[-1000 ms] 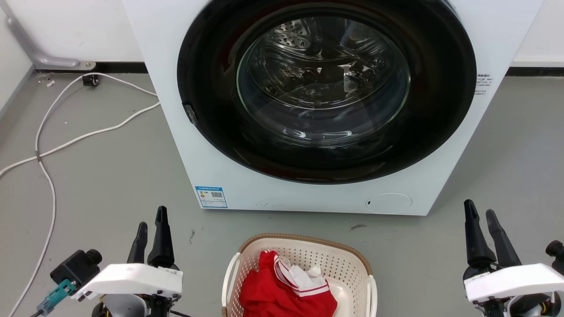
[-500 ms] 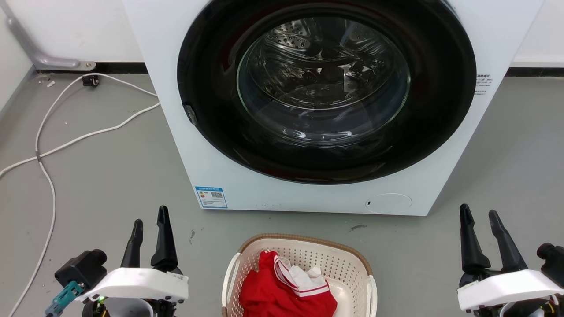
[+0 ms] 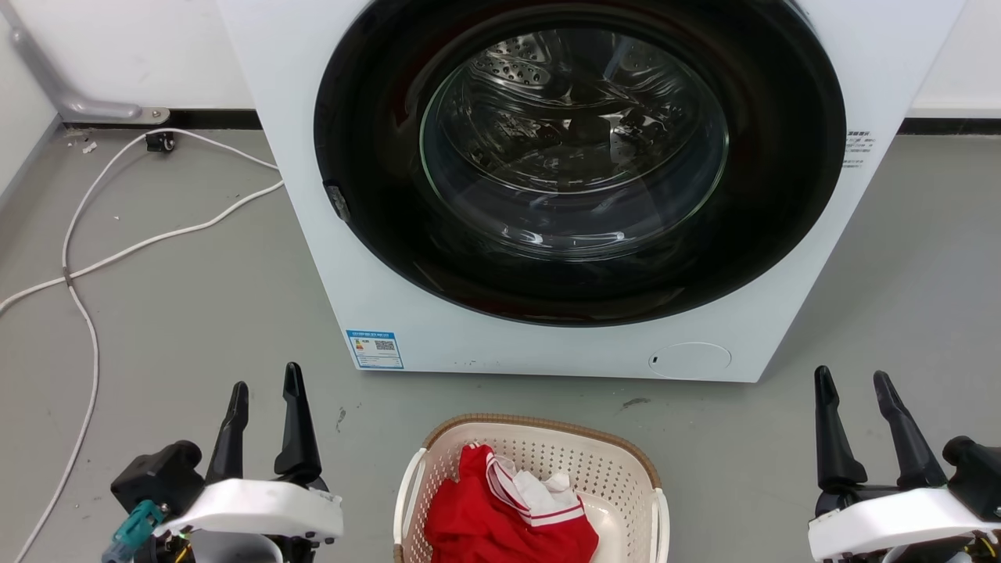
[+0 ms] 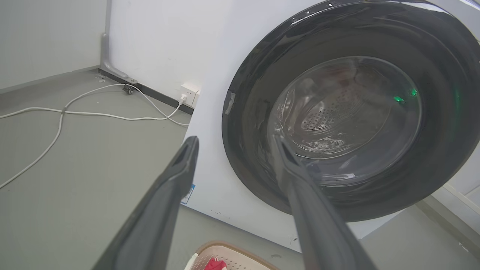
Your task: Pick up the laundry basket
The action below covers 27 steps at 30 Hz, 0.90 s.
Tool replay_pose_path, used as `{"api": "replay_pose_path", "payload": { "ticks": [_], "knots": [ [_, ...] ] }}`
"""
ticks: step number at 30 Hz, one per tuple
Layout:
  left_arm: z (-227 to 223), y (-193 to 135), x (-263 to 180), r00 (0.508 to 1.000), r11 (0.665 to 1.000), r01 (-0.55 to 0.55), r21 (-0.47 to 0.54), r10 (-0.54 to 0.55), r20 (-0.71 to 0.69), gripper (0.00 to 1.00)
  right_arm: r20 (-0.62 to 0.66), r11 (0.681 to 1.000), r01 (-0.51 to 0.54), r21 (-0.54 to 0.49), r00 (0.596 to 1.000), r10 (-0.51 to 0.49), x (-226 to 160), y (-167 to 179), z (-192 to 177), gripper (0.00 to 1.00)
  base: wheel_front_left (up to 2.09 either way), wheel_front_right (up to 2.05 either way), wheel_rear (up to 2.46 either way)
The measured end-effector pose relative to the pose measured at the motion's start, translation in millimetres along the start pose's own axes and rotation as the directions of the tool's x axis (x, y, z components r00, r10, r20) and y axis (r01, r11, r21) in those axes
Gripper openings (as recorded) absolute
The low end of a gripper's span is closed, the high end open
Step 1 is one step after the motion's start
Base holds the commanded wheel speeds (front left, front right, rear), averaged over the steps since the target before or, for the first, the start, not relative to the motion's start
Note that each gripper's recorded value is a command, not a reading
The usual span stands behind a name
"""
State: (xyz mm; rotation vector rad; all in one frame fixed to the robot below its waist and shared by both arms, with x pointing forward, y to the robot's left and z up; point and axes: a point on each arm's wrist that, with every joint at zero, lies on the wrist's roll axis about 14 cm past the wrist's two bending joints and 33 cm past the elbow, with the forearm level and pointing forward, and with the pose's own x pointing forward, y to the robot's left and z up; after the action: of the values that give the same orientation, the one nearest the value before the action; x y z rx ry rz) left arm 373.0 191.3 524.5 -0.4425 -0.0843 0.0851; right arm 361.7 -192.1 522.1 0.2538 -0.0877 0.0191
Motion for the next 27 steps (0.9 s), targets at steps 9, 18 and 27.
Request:
{"api": "replay_pose_path", "payload": {
  "ticks": [9, 18, 27],
  "knots": [
    [1, -4, -2, 1.000, 0.996, 0.018, 0.088, -0.019, 0.015, 1.00, 0.007, 0.997, -0.011, -0.081, 1.000, 0.012, -3, 1, 0, 1.00, 0.00, 0.00, 0.00],
    [3, -8, -4, 0.998, 0.983, 0.033, 0.181, -0.041, 0.037, 1.00, 0.022, 0.987, -0.022, -0.161, 0.999, 0.026, -5, 3, 4, 1.00, 0.00, 0.00, 0.00],
    [3, -11, -6, 0.997, 0.968, 0.046, 0.245, -0.059, 0.047, 1.00, 0.027, 0.974, -0.032, -0.226, 0.999, 0.039, -8, 4, 4, 1.00, 0.00, 0.00, 0.00]
  ]
}}
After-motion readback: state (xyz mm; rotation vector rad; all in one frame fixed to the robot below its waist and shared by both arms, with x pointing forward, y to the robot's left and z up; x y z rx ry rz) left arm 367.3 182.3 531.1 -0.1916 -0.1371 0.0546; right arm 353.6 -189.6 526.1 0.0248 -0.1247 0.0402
